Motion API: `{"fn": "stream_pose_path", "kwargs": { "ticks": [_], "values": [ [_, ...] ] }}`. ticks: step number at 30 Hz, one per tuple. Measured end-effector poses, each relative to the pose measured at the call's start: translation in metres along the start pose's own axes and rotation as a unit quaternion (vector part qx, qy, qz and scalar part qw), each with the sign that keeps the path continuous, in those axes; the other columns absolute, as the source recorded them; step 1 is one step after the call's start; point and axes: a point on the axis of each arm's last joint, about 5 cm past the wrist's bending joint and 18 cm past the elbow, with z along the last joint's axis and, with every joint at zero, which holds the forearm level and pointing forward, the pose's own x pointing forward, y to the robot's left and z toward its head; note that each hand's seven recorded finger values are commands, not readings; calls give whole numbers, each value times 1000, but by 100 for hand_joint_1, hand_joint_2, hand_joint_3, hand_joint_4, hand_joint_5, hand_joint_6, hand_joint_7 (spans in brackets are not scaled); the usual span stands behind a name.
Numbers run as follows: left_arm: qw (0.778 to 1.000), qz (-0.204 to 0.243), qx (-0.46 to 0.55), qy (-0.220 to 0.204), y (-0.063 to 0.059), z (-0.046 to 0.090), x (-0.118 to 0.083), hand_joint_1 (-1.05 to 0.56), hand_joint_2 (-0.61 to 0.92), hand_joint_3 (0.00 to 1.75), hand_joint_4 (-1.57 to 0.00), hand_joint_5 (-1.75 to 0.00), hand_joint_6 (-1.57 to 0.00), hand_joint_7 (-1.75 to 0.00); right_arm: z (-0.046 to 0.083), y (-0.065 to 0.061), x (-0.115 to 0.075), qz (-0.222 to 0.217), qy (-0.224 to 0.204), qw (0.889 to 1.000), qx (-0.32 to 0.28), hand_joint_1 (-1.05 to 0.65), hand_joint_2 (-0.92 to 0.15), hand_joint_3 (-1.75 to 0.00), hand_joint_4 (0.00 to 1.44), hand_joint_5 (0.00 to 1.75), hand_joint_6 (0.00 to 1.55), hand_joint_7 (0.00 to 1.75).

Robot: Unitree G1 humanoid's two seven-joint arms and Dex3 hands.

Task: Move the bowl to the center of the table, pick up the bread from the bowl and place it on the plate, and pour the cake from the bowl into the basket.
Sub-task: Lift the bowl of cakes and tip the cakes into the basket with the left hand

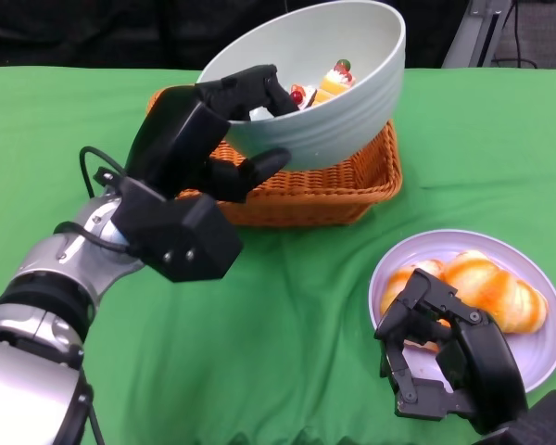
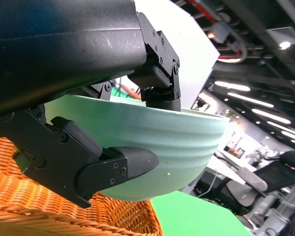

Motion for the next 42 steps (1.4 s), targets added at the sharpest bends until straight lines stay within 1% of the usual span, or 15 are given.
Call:
{"fn": "stream_pose_path", "kwargs": {
  "ticks": [8,12,17,20,23,24,26,28,30,34,37,38,40,42],
  "values": [
    [999,12,-28,44,-10,3,8,-15,68,94,-75,-175,-68,-147,-2,0,1,4,0,1000,0,5,-46,-138,86,175,58,165],
    [997,11,-39,59,-14,4,10,-15,69,95,-74,-175,-64,-156,-2,0,0,5,2,1000,1,5,-46,-139,86,175,59,165],
    [995,11,-61,80,-21,7,15,-16,70,94,-73,-175,-60,-159,-3,0,1,8,-1,1000,-1,3,-45,-138,84,175,58,165],
    [992,18,-85,91,-24,8,17,-18,73,87,-76,-175,-62,-155,-4,-1,1,11,0,1000,-4,2,-45,-138,84,175,58,165],
    [987,27,-119,102,-26,10,20,-17,76,84,-78,-175,-58,-159,-5,-1,1,12,3,1000,-4,2,-45,-138,84,175,58,165],
    [986,28,-128,105,-27,11,20,-19,79,81,-79,-175,-56,-160,-5,-1,0,12,5,1000,-4,2,-44,-138,84,175,59,165],
    [981,32,-156,113,-28,12,23,-23,88,65,-81,-175,-54,-161,-6,-1,0,12,6,1000,-4,1,-44,-138,84,175,59,165],
    [972,37,-195,122,-28,13,26,-25,91,57,-81,-175,-55,-160,-7,-1,0,13,3,1000,-4,1,-44,-137,84,175,59,164],
    [963,42,-233,132,-29,15,31,-24,92,55,-79,-175,-56,-160,-8,-1,0,13,3,1000,-5,1,-44,-138,85,175,59,164],
    [944,51,-296,140,-29,19,40,-21,91,53,-69,-175,-57,-158,-8,0,1,14,-3,1000,-7,1,-44,-138,84,175,59,164],
    [926,58,-342,148,-26,20,46,-20,89,53,-61,-175,-56,-157,-8,0,1,11,-3,1000,-7,0,-44,-137,84,175,59,165],
    [918,60,-363,151,-26,21,48,-21,88,54,-60,-175,-56,-156,-8,-1,1,10,-3,1000,-7,0,-44,-137,84,175,59,165],
    [893,71,-415,159,-25,21,51,-22,86,55,-58,-175,-58,-154,-8,0,1,10,-3,1000,-7,0,-44,-137,84,175,59,165],
    [866,83,-465,167,-26,20,52,-20,84,58,-59,-175,-60,-152,-8,0,1,11,-3,1000,-8,0,-44,-137,84,175,58,165]
  ]
}}
